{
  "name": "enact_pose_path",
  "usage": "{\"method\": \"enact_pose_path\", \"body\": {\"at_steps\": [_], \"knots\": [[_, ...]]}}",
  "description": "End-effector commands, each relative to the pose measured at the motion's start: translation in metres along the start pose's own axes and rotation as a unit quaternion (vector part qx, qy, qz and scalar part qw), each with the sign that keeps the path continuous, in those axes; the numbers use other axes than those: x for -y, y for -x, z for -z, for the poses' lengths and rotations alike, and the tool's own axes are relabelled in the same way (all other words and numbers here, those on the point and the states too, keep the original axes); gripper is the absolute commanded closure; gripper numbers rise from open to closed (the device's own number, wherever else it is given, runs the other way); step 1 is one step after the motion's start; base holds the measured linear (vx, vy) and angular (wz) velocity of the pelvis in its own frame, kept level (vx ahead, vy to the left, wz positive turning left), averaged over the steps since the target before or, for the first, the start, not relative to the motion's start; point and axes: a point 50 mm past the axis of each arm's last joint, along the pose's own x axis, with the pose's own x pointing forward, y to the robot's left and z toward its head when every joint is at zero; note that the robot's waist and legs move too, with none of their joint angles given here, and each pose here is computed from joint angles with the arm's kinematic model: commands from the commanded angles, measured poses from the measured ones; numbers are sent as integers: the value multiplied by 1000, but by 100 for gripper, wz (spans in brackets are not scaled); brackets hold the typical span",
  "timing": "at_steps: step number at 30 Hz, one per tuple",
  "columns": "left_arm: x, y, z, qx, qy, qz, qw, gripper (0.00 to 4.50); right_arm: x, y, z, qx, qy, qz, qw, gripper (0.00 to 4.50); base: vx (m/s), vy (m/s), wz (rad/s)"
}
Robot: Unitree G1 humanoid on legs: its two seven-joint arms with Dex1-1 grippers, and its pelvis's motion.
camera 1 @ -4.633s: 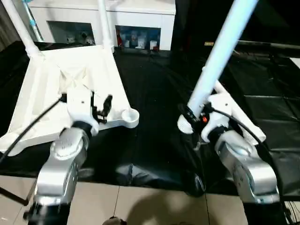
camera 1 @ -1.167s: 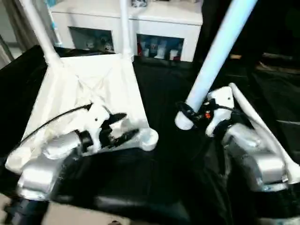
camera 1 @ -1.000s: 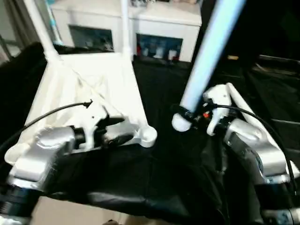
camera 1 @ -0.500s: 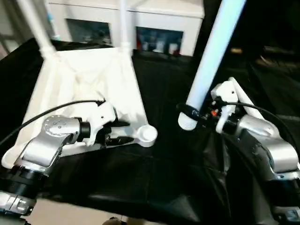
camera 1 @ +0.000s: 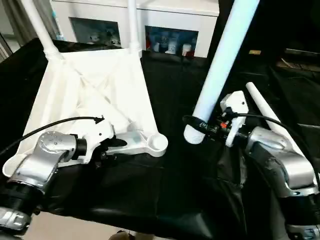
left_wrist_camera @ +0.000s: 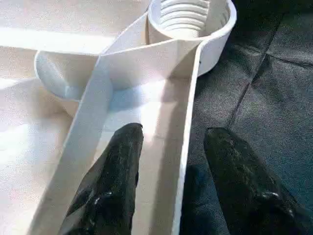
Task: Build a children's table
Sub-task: Insert table leg to table base
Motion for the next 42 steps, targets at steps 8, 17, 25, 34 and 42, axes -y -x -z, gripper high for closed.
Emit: {"method": "enact_pose_path", "body": {"at_steps": [8,17,25,34,42], "knots": [[-11,2,-6,11,-10,25,1000,248,1,4,-3,-3,13,-10,1000,264,0,0,0],[-16,-4,-6,-8,-16,51,999,321,3,7,-7,-3,21,-11,1000,264,0,0,0],[-19,-1,4,-32,-11,58,998,373,1,6,-7,-1,21,-10,1000,264,0,0,0],[-22,0,6,-35,-9,55,998,442,1,2,-14,16,7,-14,1000,264,0,0,0],[-6,-20,3,-17,-32,85,996,450,-1,-16,-22,13,-55,-14,998,264,0,0,0]]}}
